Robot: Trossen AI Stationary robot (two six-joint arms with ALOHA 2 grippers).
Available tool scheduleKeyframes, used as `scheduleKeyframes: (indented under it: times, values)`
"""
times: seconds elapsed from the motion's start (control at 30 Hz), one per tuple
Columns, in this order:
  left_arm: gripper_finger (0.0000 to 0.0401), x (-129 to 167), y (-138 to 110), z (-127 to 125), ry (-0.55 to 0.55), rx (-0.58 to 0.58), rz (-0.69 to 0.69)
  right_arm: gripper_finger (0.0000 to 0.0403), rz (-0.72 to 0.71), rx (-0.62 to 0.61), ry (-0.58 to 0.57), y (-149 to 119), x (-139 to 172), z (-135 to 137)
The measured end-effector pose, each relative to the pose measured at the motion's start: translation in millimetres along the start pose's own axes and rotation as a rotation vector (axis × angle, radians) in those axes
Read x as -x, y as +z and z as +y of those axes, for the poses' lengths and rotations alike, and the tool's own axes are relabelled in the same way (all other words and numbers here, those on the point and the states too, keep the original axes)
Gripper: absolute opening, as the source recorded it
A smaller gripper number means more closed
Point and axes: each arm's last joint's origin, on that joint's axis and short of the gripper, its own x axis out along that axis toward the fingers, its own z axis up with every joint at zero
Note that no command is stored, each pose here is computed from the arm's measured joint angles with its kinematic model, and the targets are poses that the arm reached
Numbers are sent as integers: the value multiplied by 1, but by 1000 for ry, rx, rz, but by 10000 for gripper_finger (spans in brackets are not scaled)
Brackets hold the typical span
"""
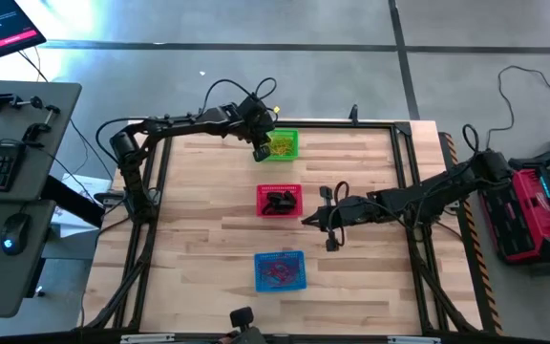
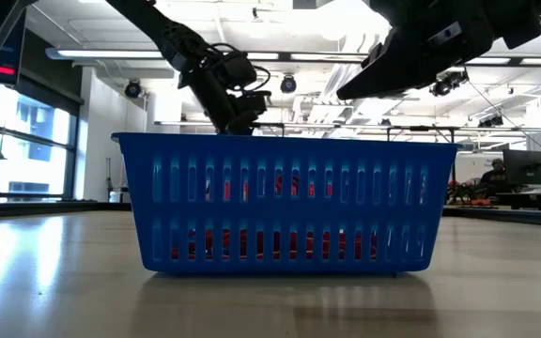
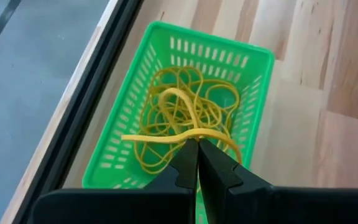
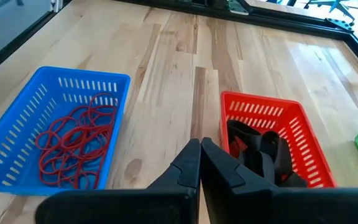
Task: Sort rubber bands into baskets
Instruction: Put the yellow rubber band into the green bin
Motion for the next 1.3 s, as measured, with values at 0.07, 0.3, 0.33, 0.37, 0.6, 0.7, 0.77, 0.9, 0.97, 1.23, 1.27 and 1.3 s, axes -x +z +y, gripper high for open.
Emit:
scheduleKeyframes:
  times: [0.07,0.3,0.33,0.37,0.6,0.7,0.77,0.9,0.97,1.23,1.27,1.3]
  values:
    - [0,-1,0,0,0,0,0,0,-1,3,9,0,0,-2]
    - [0,-23,-7,7,5,19,78,0,-13,19,12,1,-1,-5]
    - [0,-27,-7,8,14,23,89,0,-16,20,12,1,-1,-5]
    - [0,-32,-6,9,27,28,97,0,-16,21,12,1,-1,-5]
    - [0,-46,2,10,29,15,100,0,-16,15,21,1,-1,-5]
    - [1,-46,1,8,23,13,118,0,-16,13,21,1,-1,-5]
    - [1,-45,1,7,19,9,128,0,-14,13,23,1,-1,-5]
    - [7,-43,-4,2,-3,-27,188,0,-11,13,23,1,-1,-5]
    - [18,-43,-6,-1,-15,-44,223,0,-10,13,23,1,-1,-5]
    - [92,-44,-4,-12,26,-89,238,0,-9,14,23,0,-1,-5]
    - [101,-44,-3,-12,45,-92,237,0,-9,14,23,0,-1,-5]
    - [110,-44,-3,-12,65,-96,237,0,-9,14,23,0,-1,-5]
